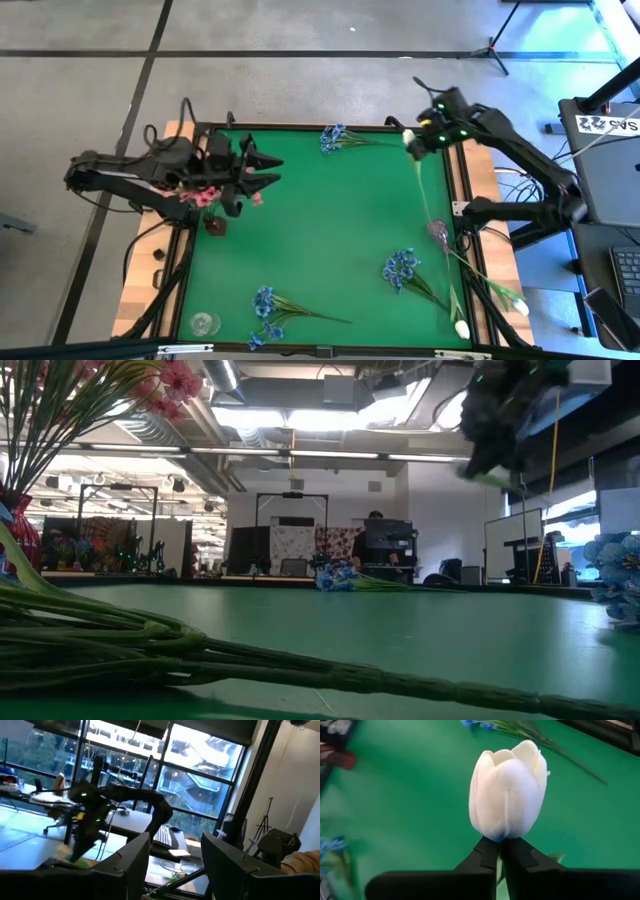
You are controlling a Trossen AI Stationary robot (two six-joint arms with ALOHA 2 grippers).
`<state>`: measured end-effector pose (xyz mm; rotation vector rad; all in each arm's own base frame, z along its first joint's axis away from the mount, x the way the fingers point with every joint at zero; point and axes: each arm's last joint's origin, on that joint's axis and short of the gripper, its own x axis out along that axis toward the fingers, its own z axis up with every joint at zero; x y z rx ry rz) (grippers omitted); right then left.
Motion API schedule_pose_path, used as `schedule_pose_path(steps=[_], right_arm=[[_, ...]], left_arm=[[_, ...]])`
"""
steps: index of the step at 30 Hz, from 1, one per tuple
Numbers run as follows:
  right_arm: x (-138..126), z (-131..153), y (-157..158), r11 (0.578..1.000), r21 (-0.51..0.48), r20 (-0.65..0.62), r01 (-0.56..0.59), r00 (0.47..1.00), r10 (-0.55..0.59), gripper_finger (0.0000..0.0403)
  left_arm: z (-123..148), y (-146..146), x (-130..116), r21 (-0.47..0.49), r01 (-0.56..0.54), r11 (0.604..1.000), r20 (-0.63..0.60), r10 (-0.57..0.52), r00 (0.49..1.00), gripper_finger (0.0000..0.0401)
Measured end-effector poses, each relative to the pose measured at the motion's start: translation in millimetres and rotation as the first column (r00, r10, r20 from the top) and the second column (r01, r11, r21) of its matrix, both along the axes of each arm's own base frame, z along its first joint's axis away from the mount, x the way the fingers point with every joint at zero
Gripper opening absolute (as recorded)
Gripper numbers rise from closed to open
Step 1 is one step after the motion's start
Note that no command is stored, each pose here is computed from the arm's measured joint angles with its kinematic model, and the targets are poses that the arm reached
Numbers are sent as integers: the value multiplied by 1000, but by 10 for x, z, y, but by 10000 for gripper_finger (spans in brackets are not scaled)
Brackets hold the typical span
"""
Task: Sort flowers into vase by color
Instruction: Put the white flower into the violet vase, then adjust the violet vase
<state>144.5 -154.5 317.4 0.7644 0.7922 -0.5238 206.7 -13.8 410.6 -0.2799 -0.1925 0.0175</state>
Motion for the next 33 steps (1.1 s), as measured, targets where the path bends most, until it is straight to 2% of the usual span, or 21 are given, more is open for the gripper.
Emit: schedule_pose_path(steps=[9,12,15,18,23,27,30,33], right_arm=[[520,-484,-494,1000,16,1,27,1000,-27,18],[648,-735,-598,996,66,-67,52,997,-47,25],[731,-956,-653,992,115,-129,54,991,-40,55],[775,-1131,-673,981,180,-181,75,983,-41,104],[750,-1155,-582,960,268,-245,80,969,-13,196],[716,-1005,-383,938,335,-341,87,939,34,261],[774,-882,-116,935,350,-426,52,898,110,292],[866,-779,218,929,371,-495,10,848,188,303]], left_arm=[[-57,-10,88,-24,6,1000,-30,-7,1000,174],[-63,-19,89,-37,17,999,-35,-19,999,174],[-83,-19,91,-46,20,999,-55,-22,998,174],[-111,-21,95,-65,26,998,-83,-32,996,174],[-165,-21,96,-71,25,997,-139,-35,990,174],[-156,20,33,-76,8,997,-153,-20,988,174],[-150,77,-27,-63,-20,998,-166,9,986,174],[-135,143,-92,-49,-52,997,-172,43,984,174]])
